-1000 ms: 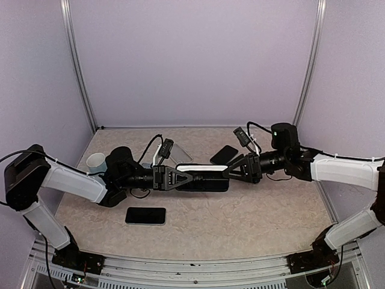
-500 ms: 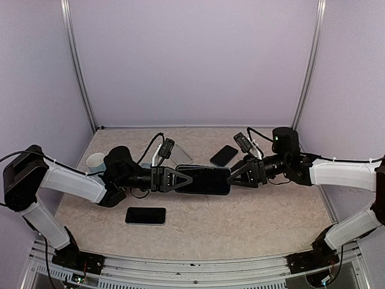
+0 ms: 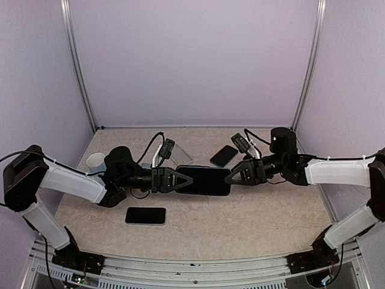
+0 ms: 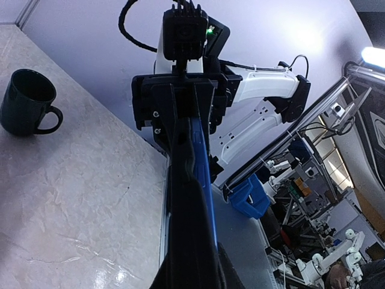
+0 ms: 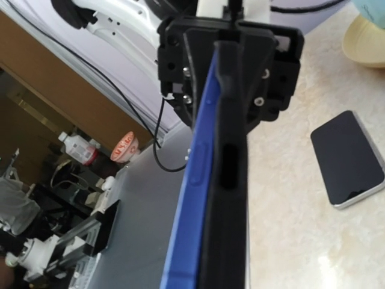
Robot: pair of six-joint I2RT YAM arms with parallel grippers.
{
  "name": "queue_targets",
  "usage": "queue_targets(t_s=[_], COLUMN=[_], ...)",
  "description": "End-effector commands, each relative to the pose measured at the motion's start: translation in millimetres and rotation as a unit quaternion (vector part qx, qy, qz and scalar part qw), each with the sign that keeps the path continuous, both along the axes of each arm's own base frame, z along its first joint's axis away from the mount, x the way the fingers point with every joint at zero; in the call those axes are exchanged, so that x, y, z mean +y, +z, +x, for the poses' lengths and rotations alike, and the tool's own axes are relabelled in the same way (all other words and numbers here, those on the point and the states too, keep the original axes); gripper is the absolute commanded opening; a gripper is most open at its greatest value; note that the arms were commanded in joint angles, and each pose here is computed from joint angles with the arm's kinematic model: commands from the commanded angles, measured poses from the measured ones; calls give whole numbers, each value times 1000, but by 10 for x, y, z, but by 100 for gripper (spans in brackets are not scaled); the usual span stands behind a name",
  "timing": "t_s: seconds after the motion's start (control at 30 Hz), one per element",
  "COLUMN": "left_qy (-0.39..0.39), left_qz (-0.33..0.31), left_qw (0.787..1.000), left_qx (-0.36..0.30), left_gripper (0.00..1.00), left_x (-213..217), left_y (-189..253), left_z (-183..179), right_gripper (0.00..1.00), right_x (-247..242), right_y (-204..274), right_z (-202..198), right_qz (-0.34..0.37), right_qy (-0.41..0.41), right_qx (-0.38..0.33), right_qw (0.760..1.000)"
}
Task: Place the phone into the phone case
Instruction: Press the phone case onto the phone.
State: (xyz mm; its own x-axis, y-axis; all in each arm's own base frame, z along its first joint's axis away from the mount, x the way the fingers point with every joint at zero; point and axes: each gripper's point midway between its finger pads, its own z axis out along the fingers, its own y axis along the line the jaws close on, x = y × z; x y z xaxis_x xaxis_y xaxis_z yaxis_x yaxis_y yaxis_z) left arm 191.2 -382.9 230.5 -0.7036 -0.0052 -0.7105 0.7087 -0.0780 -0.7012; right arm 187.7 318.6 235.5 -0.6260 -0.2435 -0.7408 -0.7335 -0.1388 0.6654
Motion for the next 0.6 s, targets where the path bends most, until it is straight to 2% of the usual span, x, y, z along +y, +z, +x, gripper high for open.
queue_targets(t_s=[0.0, 0.1, 0.2, 0.4, 0.47, 0.57], left_qy=[1, 3, 5, 10, 12, 13], left_qz=[-28, -22, -18, -11, -9, -5], left_qw=[999, 999, 999, 999, 999, 1000], left_qx=[-40, -37, -34, -29, -28, -27], left_gripper=[2, 9, 17, 27, 26, 14], left_x=[-52, -62, -70, -69, -67, -75], left_y=[267, 238, 208, 167, 153, 132], left_z=[17, 32, 51, 88, 97, 105], right_gripper=[8, 0, 0, 0, 0, 0], right_x=[29, 37, 48, 74, 75, 69], right_y=[14, -21, -43, -82, -116, -116], right_z=[-40, -32, 6, 171, 251, 287], right_qz=[10, 6, -2, -37, -56, -62], right_qy=[18, 19, 12, -36, -58, -69], right_qx=[-6, 0, 0, -15, -24, -27], right_qw=[1000, 1000, 1000, 999, 996, 995])
